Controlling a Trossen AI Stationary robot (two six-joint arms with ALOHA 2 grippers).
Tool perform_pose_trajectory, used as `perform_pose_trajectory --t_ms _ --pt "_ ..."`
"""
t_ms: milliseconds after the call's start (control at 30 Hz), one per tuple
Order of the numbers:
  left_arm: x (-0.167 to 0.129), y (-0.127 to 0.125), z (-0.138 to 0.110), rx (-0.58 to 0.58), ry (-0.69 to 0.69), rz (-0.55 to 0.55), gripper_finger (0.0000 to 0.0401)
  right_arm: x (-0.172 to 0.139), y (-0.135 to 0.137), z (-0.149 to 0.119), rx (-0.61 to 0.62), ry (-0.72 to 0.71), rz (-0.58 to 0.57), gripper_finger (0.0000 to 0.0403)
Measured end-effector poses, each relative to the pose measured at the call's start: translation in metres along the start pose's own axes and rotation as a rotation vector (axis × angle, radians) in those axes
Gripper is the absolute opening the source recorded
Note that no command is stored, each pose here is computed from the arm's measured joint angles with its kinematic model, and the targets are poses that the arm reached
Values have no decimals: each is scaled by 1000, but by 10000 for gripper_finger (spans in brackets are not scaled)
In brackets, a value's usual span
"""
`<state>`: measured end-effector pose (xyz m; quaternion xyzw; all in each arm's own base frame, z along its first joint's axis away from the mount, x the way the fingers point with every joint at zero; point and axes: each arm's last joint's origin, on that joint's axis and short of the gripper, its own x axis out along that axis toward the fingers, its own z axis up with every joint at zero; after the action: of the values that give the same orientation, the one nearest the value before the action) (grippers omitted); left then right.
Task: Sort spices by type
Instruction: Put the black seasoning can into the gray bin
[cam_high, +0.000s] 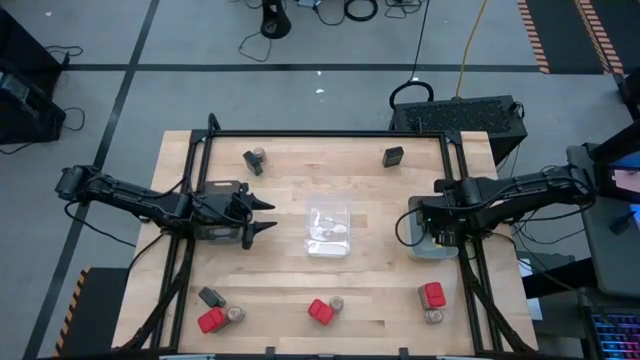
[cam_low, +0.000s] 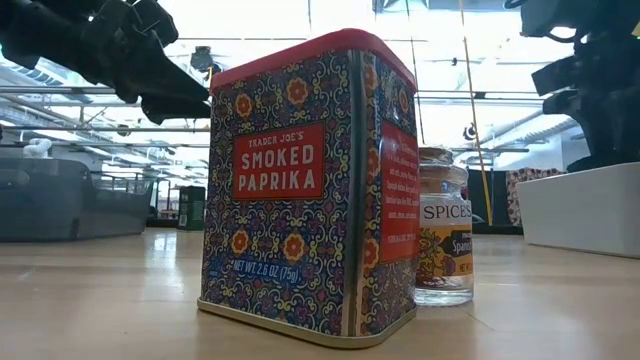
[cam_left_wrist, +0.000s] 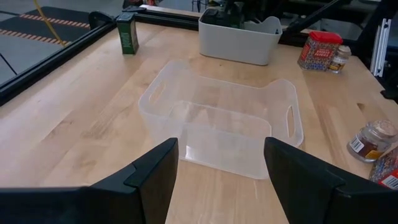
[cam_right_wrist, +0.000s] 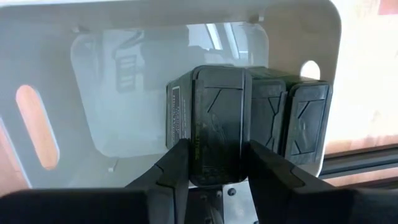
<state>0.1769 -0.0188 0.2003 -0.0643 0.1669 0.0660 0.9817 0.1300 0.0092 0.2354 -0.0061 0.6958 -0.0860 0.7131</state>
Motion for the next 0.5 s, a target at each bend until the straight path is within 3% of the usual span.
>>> perform_pose_trajectory --t_ms 500 --pt "0 0 0 3 0 0 241 2 1 2 51 -12 10 114"
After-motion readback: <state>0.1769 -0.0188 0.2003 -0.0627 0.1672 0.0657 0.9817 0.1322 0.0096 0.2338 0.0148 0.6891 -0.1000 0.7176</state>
